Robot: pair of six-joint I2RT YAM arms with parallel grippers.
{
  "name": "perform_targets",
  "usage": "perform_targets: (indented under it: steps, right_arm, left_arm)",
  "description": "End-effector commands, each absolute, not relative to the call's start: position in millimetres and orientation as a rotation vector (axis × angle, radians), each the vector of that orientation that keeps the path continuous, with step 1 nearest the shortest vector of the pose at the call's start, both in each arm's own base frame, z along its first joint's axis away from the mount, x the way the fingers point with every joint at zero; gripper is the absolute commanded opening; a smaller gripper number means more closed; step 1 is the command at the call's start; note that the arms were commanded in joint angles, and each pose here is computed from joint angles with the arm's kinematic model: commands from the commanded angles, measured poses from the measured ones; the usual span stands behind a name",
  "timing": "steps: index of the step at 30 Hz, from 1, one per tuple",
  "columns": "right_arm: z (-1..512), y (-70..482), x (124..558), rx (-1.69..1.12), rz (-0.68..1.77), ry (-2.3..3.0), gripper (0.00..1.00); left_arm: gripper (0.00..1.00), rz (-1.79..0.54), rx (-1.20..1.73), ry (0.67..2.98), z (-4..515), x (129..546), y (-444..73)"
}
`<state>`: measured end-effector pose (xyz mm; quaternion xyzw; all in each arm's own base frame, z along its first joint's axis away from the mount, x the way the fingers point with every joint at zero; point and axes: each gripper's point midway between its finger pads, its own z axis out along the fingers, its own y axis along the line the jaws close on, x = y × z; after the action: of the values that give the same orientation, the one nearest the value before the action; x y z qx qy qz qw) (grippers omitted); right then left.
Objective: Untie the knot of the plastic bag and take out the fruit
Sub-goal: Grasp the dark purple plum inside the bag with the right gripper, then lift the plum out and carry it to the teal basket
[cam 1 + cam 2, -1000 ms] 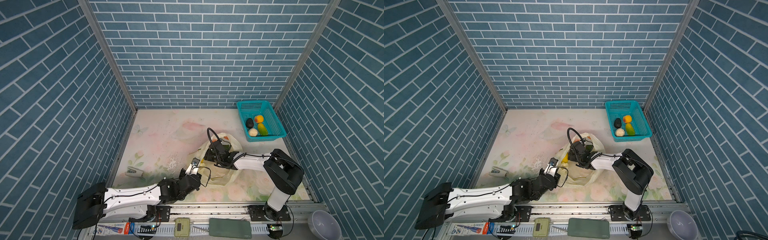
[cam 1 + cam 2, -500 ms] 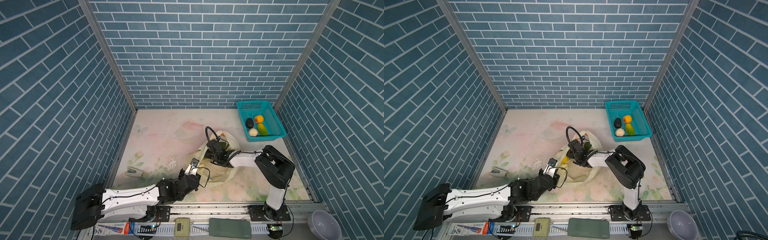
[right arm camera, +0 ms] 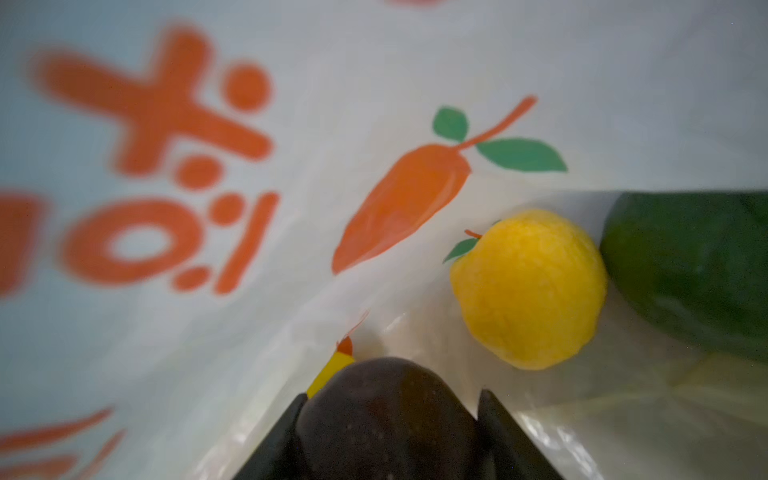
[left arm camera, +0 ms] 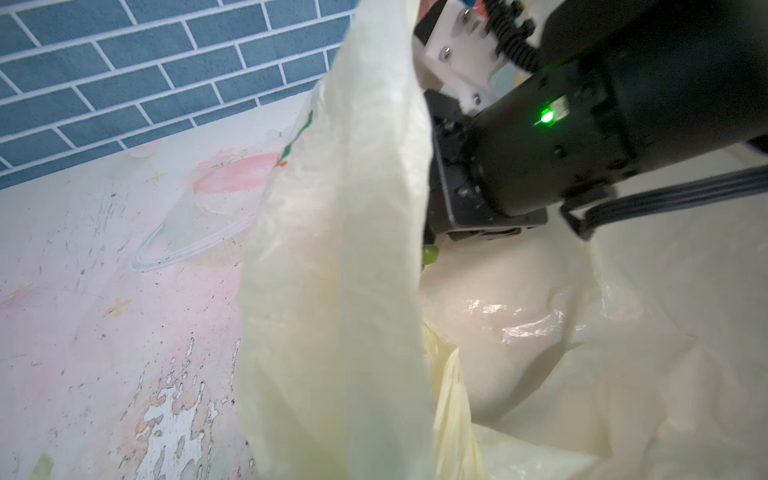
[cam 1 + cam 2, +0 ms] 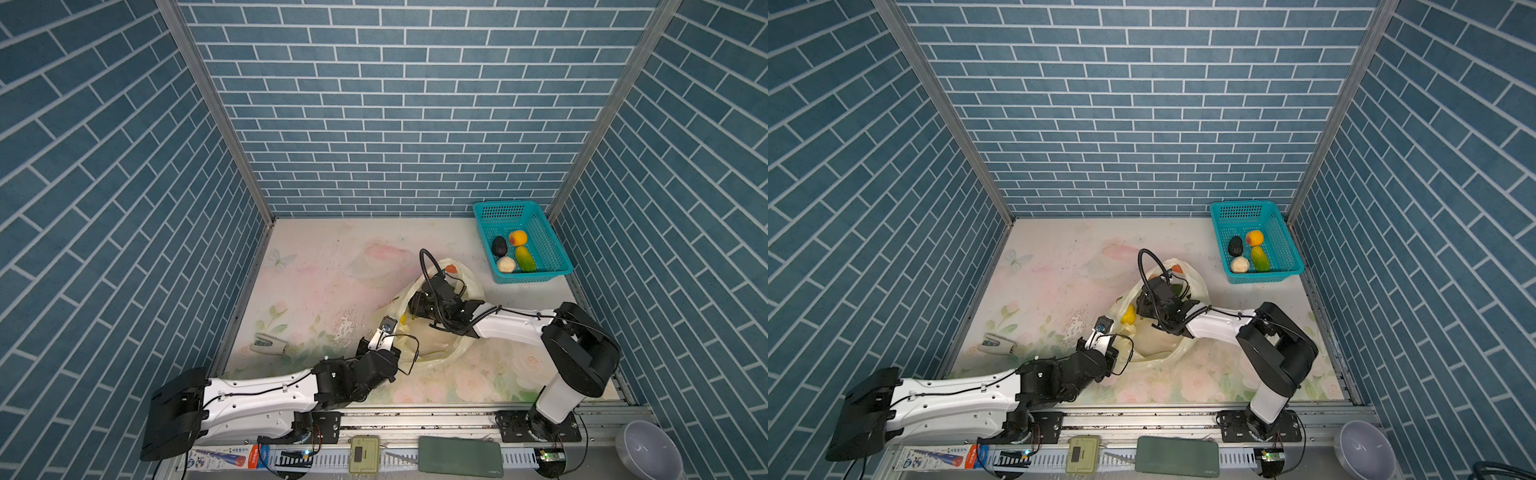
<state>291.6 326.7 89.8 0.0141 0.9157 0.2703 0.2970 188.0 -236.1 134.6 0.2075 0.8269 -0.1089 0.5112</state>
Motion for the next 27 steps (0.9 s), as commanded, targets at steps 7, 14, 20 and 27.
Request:
perform_targets:
  steps: [7,14,20,27]
  right_arm:
    - [104.5,297.5,234.9,-0.174,0.645,2.565,0.47]
    - [142.0,288.1,212.2,-0.269,0.665,2.567,0.46]
    - [173.1,274.1,198.4,-0.278,0.714,2.547,0.47]
    - [225.7,239.9,208.3,-0.206,0.694,2.449,0.47]
  left_arm:
    - [0.0,-0.232,0.463,1.96,137.7,197.1,-230.8]
    - [0.0,-0.23,0.465,1.963,136.4,197.6,-231.3]
    - [0.0,-0.227,0.464,1.967,134.8,197.5,-230.4]
    - [0.0,-0.217,0.466,1.973,135.6,196.5,-226.4]
